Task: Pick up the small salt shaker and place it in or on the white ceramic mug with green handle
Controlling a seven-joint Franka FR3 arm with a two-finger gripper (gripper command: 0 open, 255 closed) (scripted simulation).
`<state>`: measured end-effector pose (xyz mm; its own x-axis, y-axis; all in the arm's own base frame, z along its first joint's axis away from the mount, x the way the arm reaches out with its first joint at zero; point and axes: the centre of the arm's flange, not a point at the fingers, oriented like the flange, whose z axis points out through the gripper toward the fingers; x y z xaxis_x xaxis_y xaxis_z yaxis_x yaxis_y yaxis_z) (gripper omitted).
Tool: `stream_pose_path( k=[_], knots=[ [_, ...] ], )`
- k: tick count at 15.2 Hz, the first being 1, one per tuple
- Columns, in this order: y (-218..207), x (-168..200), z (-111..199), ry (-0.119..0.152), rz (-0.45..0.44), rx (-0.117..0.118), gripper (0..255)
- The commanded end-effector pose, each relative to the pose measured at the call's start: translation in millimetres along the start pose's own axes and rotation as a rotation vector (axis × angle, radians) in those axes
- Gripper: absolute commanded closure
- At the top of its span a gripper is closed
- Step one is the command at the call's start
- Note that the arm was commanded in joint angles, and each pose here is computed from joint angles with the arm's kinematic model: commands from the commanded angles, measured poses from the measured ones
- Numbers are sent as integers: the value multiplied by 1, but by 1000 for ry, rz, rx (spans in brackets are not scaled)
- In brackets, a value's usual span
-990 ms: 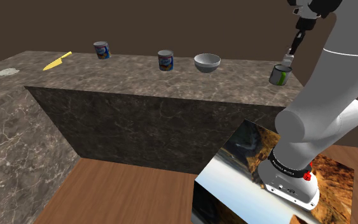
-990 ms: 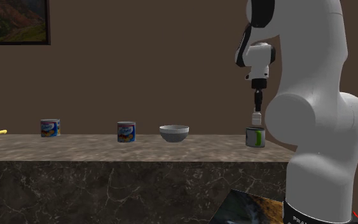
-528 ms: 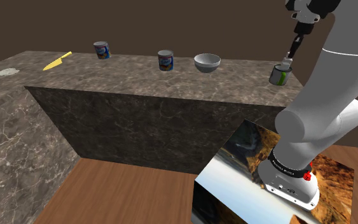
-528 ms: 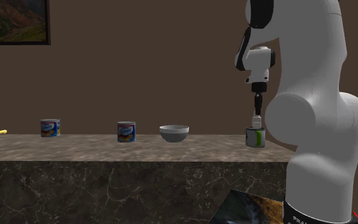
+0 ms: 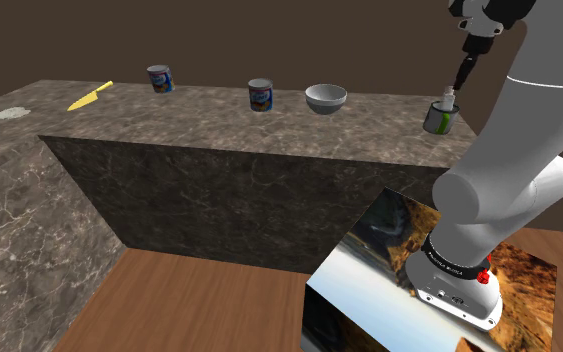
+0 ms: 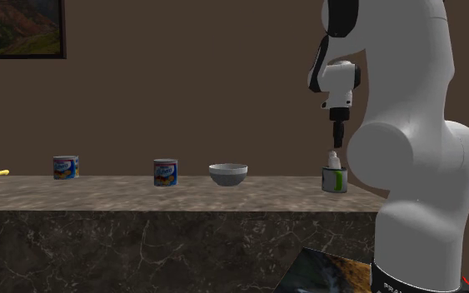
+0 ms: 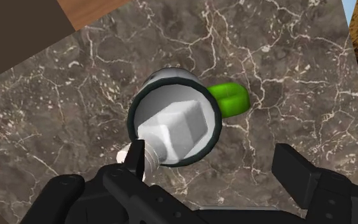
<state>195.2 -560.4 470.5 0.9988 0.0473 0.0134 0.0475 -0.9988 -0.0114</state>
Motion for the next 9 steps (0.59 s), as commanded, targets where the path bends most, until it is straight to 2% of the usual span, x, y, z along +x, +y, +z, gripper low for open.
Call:
stream_pose_path(
  k=[1,5,9],
  knots=[
    [0,0,0,0,0,0,0],
    [0,0,-50,0,0,0,0],
    [0,0,-50,0,0,0,0]
  ],
)
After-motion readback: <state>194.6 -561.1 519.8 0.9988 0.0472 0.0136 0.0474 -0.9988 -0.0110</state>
